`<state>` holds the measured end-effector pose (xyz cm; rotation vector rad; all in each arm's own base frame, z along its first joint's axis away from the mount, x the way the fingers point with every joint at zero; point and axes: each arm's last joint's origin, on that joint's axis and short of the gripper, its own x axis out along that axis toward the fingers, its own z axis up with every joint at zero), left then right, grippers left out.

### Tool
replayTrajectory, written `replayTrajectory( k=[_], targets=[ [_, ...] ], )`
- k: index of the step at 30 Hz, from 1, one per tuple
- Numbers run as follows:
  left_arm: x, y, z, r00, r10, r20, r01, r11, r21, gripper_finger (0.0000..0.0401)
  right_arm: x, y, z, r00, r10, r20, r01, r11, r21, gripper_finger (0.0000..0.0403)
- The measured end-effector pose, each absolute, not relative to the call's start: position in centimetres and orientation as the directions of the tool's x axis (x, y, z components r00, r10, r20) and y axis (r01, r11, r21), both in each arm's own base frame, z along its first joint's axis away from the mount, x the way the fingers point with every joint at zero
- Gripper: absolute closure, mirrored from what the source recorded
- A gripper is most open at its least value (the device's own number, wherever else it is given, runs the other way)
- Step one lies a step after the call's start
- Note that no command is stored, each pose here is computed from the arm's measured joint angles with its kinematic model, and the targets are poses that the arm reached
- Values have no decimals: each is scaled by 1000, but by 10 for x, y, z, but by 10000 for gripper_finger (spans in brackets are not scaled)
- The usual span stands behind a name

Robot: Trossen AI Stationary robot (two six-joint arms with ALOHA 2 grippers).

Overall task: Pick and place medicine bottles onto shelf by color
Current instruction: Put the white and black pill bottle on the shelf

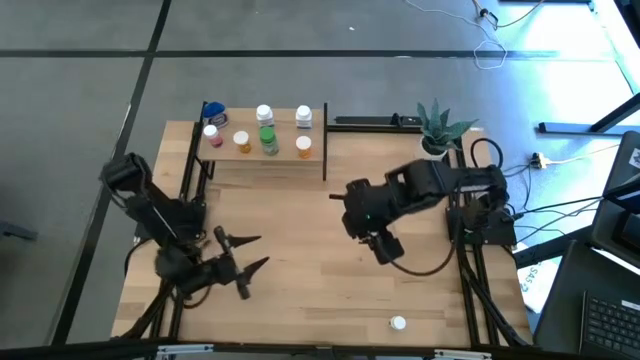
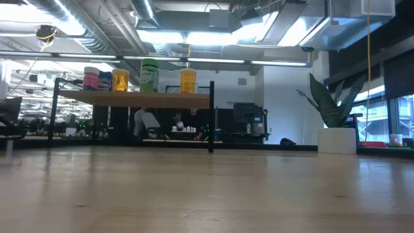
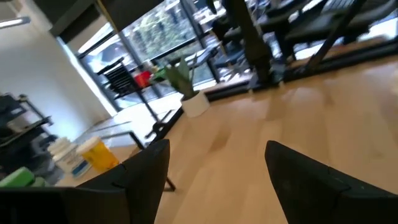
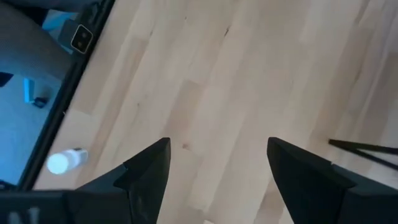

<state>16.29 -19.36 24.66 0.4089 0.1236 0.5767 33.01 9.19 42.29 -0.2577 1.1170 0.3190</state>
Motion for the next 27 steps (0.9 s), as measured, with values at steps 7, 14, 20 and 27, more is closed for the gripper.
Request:
replayTrajectory(
  k=[7,14,20,27],
  targets=[
    [133,-181,285,875,485,-1,-464,837,291,142,324,112,423,435,18,-900,-244,965,-98,136],
    [123,-179,301,940,317,123,-339,907,251,142,317,135,425,493,-47,-869,-171,974,-149,136],
    [132,-180,296,946,289,144,-319,903,286,142,313,149,417,498,-86,-863,-71,988,-139,136],
    [140,-189,282,979,137,148,-175,944,281,142,313,186,368,345,31,-938,-18,999,27,136]
  ],
)
